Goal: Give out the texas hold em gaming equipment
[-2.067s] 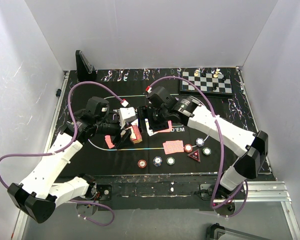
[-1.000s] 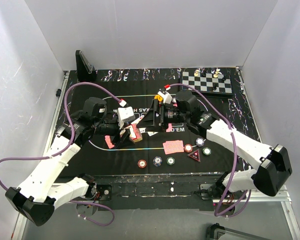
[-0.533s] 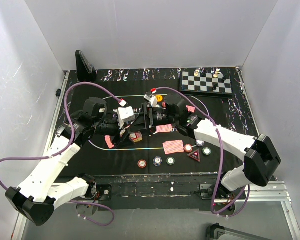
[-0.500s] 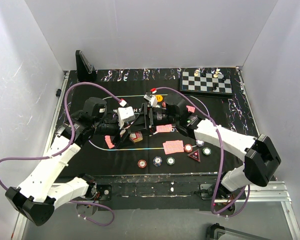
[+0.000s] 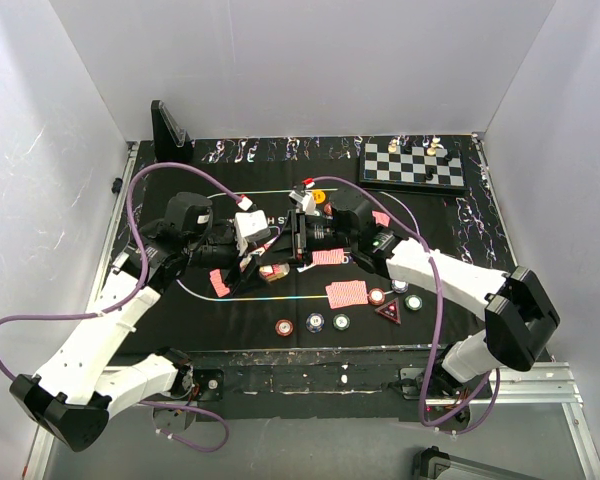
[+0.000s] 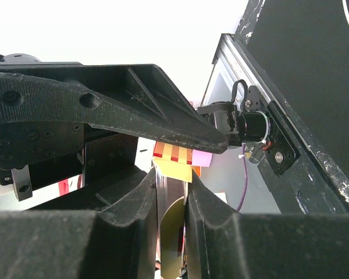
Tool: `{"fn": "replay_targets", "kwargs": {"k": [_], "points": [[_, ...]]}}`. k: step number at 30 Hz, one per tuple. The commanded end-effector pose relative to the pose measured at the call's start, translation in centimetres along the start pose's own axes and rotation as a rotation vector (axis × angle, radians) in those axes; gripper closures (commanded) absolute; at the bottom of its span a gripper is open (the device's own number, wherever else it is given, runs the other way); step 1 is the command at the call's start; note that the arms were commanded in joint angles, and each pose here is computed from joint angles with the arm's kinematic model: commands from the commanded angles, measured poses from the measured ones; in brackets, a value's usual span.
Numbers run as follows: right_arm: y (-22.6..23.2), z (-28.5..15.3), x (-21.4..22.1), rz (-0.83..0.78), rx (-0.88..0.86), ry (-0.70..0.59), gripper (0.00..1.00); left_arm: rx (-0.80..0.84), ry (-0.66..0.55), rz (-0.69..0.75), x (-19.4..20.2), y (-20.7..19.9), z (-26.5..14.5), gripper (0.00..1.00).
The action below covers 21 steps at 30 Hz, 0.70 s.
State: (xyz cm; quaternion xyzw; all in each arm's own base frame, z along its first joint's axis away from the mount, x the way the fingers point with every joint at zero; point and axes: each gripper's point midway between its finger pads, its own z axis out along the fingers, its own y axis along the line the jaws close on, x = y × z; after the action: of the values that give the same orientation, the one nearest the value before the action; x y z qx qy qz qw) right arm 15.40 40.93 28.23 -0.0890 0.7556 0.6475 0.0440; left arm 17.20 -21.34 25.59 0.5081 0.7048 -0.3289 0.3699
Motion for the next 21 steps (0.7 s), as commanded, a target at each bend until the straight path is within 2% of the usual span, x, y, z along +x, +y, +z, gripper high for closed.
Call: {"fn": "replay_targets", "kwargs": {"k": [1,2,4,13,17,21], "points": [[2.3,0.1,1.2,-0.050,-0.088,0.033,0.89,-0.018,-0.045,0.031,-1.9,0.3,-0.4,0.71],[2.1,0.0,1.2,-0.045,-0.081,0.029,0.90,-0.025,-0.043,0.026,-1.9,0.3,-0.6,0.51],[1.5,-0.1,1.3,-0.049,-0.060,0.027,0.91,-0.047,-0.033,0.010,-1.8,0.4,-0.9,0.02],[-3.9,-1.1,2.3,-0.038,0.100,0.051,0.92,-0.198,-0.039,-0.148,-2.1,2.8,-4.0,0.02],[-7.4,-0.1,2.4,-0.036,0.190,0.103,0.92,-0.284,-0.060,-0.292,-1.9,6.4,-6.5,0.02],[-10.6,2.1,2.6,-0.058,0.246,0.177,0.93,-0.413,-0.094,-0.362,-1.0,9.5,-9.1,0.02]]}}
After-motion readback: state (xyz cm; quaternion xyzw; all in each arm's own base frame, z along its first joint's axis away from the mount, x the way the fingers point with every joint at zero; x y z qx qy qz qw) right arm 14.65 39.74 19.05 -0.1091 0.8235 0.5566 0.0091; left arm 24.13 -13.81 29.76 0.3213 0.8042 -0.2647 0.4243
